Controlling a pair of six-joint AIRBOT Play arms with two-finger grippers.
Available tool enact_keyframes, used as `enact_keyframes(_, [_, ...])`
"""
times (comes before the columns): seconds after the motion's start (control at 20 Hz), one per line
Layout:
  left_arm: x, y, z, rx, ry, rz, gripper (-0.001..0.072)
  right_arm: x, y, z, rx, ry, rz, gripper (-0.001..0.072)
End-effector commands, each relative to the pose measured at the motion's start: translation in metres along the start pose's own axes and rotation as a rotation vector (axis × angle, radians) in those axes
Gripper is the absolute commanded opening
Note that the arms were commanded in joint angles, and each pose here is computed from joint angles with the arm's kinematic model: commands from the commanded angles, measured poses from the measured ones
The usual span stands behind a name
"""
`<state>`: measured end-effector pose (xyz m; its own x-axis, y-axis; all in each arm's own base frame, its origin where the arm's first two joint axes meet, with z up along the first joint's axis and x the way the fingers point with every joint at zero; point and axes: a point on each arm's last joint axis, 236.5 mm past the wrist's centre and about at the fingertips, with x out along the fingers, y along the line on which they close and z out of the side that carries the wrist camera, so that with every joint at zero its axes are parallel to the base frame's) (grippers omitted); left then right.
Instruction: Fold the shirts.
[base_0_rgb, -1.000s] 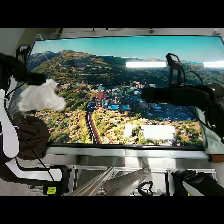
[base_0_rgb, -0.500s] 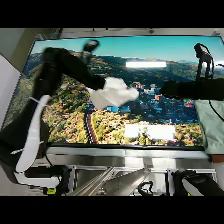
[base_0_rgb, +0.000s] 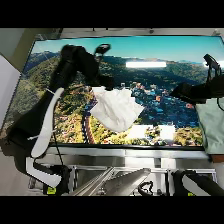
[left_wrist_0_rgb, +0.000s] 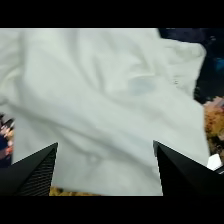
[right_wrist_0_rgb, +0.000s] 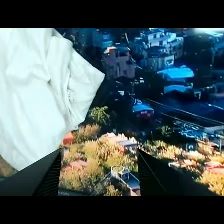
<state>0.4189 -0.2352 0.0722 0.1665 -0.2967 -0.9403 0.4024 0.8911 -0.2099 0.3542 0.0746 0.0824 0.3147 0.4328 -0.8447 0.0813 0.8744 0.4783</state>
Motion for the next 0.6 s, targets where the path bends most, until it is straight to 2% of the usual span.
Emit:
enact_keyframes(0.0, [-0.003,0.075,-0.044,-0.264,0.106,-0.073,0.0668,0.041,-0.007,-0.007,0.076,0.101,0.140,0.0520])
enact_keyframes(0.15, [0.049,0.117,-0.081,-0.488,0.097,-0.176,0.0668,0.107,0.006,-0.022,0.049,0.200,0.205,0.0519])
enact_keyframes(0.25, [0.085,0.123,-0.086,-0.565,0.044,-0.268,0.0668,0.150,0.011,-0.021,0.104,0.225,0.225,0.0518])
enact_keyframes(0.4, [0.122,0.114,-0.066,-0.581,-0.015,-0.393,0.0668,0.192,0.014,-0.023,0.130,0.275,0.246,0.0497])
enact_keyframes(0.55, [0.147,0.104,-0.037,-0.524,-0.011,-0.421,0.0668,0.214,0.017,-0.022,0.118,0.306,0.243,0.0497])
